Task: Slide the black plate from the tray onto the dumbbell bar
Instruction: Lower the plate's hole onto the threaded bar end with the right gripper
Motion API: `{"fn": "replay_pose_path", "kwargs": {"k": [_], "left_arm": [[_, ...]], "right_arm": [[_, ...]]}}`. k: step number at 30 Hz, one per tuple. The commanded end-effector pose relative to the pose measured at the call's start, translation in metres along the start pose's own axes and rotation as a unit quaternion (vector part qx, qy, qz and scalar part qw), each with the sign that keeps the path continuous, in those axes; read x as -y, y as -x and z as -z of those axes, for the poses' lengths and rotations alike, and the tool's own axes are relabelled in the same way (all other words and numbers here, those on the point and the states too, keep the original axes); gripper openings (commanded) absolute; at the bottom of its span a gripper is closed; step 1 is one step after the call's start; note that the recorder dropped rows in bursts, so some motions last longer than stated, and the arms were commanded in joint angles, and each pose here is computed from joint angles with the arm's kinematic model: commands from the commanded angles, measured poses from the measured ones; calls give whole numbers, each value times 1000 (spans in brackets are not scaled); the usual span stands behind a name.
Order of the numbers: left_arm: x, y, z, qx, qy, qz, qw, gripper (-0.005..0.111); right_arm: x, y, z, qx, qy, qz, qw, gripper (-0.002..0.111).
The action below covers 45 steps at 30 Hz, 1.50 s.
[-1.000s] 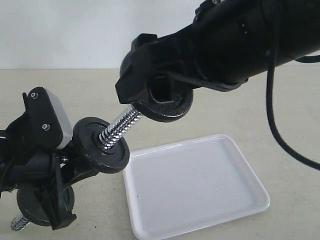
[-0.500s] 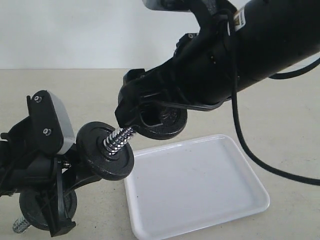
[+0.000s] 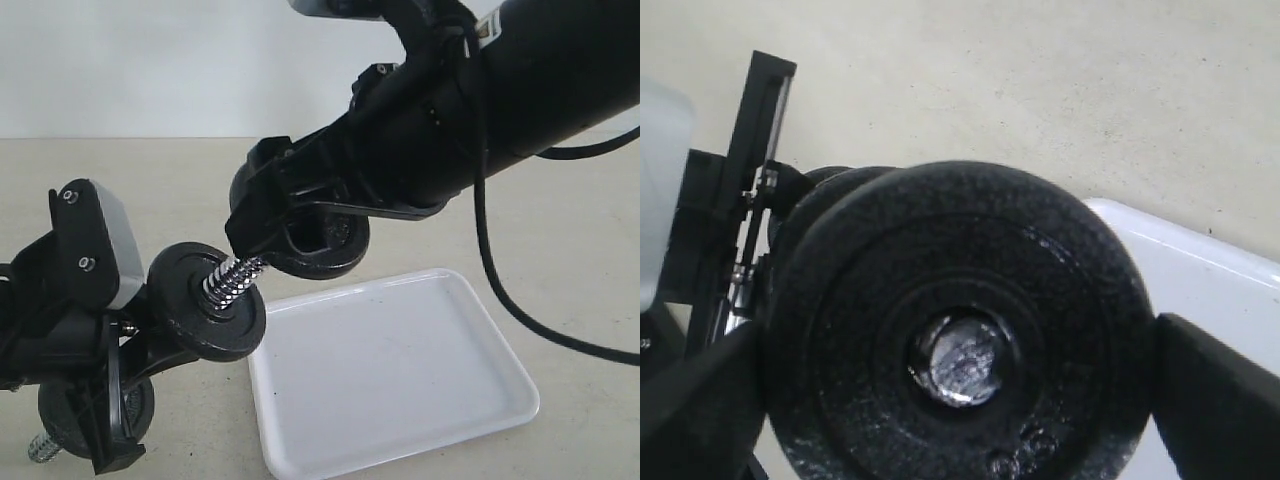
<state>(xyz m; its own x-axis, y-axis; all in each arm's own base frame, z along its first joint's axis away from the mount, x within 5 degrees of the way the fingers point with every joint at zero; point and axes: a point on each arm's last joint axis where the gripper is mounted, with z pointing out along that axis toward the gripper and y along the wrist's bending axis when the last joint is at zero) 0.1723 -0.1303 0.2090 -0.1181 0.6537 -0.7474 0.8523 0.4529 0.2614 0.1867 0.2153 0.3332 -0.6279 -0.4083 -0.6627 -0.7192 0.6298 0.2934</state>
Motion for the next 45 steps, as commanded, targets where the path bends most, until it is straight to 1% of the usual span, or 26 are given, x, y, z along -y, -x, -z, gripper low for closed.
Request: {"fn": "replay_pose_path", "kwargs": {"k": [1, 5, 10, 35, 42, 44, 45], "left_arm": [[5, 30, 15, 86, -39, -22, 995, 4], [6, 35, 25, 107, -34, -38, 993, 4], [7, 40, 36, 129, -27, -48, 990, 4], [7, 40, 36, 129, -25, -48, 990, 4], [5, 39, 36, 123, -15, -45, 991, 4], [5, 39, 36, 123, -15, -45, 991, 4], [5, 39, 36, 123, -15, -45, 991, 4]], "right_arm": [[-16, 7, 4, 28, 59, -25, 998, 0], [-17, 3, 4, 10, 65, -18, 998, 0], [-17, 4, 4, 12, 67, -15, 998, 0], [-18, 4, 4, 13, 73, -19, 997, 0], [-18, 5, 4, 21, 70, -6, 997, 0], [-18, 6, 4, 23, 70, 6, 997, 3], [-17, 6, 4, 23, 69, 10, 997, 6]]}}
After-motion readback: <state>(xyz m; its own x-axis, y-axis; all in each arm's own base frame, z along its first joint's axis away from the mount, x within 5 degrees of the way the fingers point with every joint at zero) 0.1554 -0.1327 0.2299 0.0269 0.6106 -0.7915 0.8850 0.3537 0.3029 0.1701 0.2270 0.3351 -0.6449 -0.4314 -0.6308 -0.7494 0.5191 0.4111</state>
